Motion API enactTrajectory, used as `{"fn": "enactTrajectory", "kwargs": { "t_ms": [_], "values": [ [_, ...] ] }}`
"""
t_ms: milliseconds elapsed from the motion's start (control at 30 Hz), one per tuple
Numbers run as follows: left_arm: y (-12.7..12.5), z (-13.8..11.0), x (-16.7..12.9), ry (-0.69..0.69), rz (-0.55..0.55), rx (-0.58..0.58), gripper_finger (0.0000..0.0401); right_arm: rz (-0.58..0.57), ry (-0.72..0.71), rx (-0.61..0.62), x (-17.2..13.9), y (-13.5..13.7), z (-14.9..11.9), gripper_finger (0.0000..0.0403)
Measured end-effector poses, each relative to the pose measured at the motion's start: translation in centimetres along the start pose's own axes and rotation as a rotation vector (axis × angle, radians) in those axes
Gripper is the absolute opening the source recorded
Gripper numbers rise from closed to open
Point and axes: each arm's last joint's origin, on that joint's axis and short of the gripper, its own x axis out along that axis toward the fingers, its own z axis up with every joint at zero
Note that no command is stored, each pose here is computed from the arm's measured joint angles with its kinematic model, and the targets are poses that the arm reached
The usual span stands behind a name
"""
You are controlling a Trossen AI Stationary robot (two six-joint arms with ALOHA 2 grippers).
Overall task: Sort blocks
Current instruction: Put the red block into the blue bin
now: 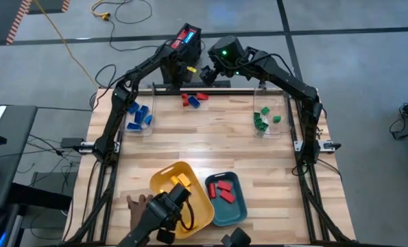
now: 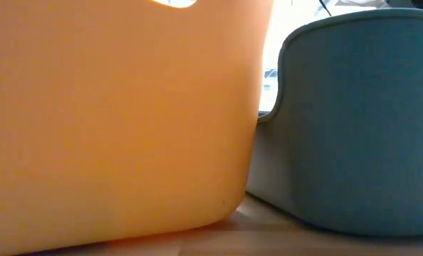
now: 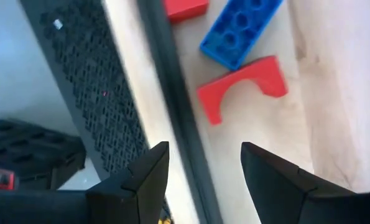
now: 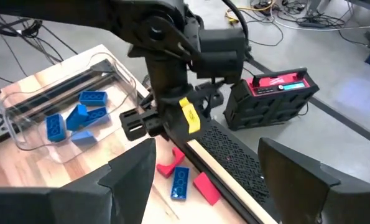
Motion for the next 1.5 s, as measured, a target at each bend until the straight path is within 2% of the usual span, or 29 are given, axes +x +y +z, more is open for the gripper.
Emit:
{"fn": "enactTrajectory", "kwargs": {
  "t_ms": [233, 333, 633, 833, 1033, 1167, 1400, 1500],
  "values": [
    [-1.4, 1.3, 2.3, 0.024, -0.063, 0.113, 0.0194, 0.025, -0.037, -0.027, -0.1, 0.7, 0.3, 0.0298],
    [-1.5, 1.5, 3.3, 0.072, -0.040, 0.163, 0.0194, 0.035, -0.037, -0.030, -0.1, 0.7, 0.3, 0.0298],
    [-1.4, 1.7, 3.3, 0.046, -0.029, 0.201, 0.0193, 0.040, -0.037, -0.026, -0.1, 0.7, 0.3, 0.0298],
    [-1.5, 1.7, 3.3, 0.006, -0.051, 0.276, 0.0166, 0.041, -0.039, -0.026, -0.1, 0.7, 0.3, 0.0298],
    [-1.5, 1.3, 3.3, -0.008, -0.082, 0.272, 0.0130, 0.075, -0.035, -0.034, -0.1, 0.8, 0.3, 0.0298],
    [-1.2, 1.5, 3.4, 0.023, -0.029, 0.316, 0.0117, 0.097, -0.033, -0.034, -0.1, 0.8, 0.3, 0.0298],
    [-0.6, 2.0, 3.4, 0.002, 0.049, 0.188, 0.0115, 0.109, -0.032, -0.034, -0.1, 0.9, 0.3, 0.0298],
    [-0.6, 2.1, 3.4, 0.001, 0.052, 0.173, 0.0115, 0.110, -0.031, -0.030, -0.2, 0.9, 0.3, 0.0298]
  ]
}}
